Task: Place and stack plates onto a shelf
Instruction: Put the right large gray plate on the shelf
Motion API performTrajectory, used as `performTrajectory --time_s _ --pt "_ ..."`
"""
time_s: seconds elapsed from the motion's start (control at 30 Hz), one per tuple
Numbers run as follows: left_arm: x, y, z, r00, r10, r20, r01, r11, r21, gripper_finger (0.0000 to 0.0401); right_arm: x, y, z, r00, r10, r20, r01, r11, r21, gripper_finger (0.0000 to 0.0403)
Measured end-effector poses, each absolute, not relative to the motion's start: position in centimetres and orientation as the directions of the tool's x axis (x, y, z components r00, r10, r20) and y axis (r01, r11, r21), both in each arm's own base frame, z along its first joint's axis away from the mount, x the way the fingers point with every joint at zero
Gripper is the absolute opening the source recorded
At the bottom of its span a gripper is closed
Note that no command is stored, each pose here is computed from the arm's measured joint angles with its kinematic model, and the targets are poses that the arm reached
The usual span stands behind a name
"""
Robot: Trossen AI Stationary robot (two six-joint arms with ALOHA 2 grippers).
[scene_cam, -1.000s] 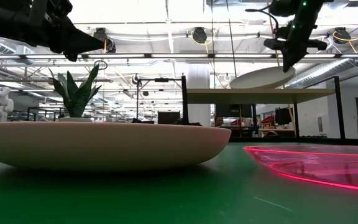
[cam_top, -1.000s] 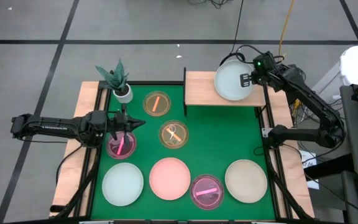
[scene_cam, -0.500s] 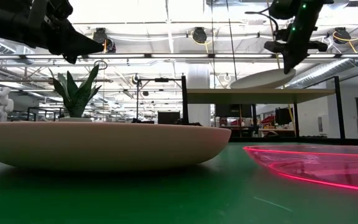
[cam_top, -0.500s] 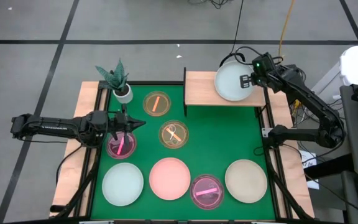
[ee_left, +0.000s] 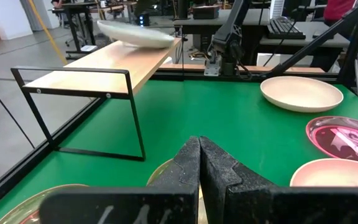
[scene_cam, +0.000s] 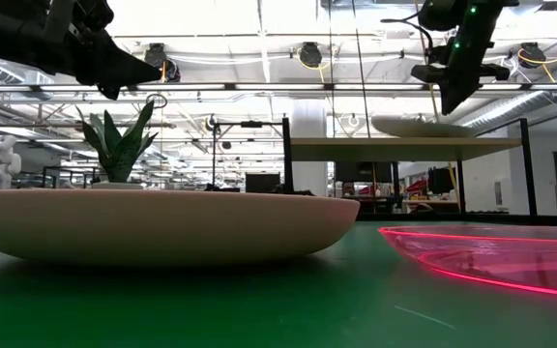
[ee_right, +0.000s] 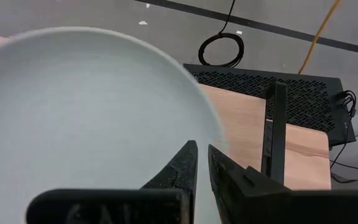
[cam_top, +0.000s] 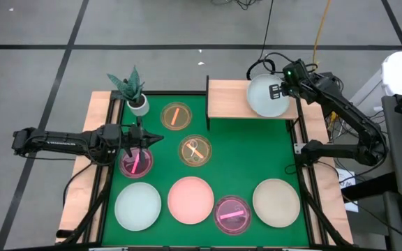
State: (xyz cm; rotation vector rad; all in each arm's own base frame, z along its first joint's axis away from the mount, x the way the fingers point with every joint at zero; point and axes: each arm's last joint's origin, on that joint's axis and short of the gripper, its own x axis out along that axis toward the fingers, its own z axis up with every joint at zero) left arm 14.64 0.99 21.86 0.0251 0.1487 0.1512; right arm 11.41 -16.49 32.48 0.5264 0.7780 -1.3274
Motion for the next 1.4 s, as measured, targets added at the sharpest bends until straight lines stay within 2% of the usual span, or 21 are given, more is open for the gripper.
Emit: performTrajectory --time_s 0.13,0.27,0.5,0.77,1.4 --pt "14.6 1.0 21.9 0.978 0.152 -0.146 -0.148 0.988 0.037 0.0001 11.6 -16.4 32.5 0.066 -0.649 -0.758 0.976 0.201 -0.087 0.0027" --pt "14.7 1.0 21.9 0.978 0.152 -0.142 -0.148 0.988 0.039 0.0001 12.6 -16.1 31.8 0.160 -0.624 -0.765 0.958 0.284 -0.031 0.0027" --pt "14.7 1.0 21.9 0.978 0.152 -0.141 -0.148 0.988 0.039 0.0001 14.1 -15.5 27.6 0.208 -0.608 -0.766 0.934 0.356 -0.029 0.0010" --pt "14.7 1.0 21.9 0.979 0.152 -0.139 -0.145 0.988 0.061 0.0001 13.8 -15.2 24.7 0.166 -0.598 -0.784 0.934 0.350 -0.070 0.0001" --pt "14.7 1.0 22.1 0.980 0.152 -0.125 -0.147 0.988 0.055 0.0001 12.5 -13.9 25.3 0.136 -0.580 -0.803 0.934 0.346 -0.092 0.0000"
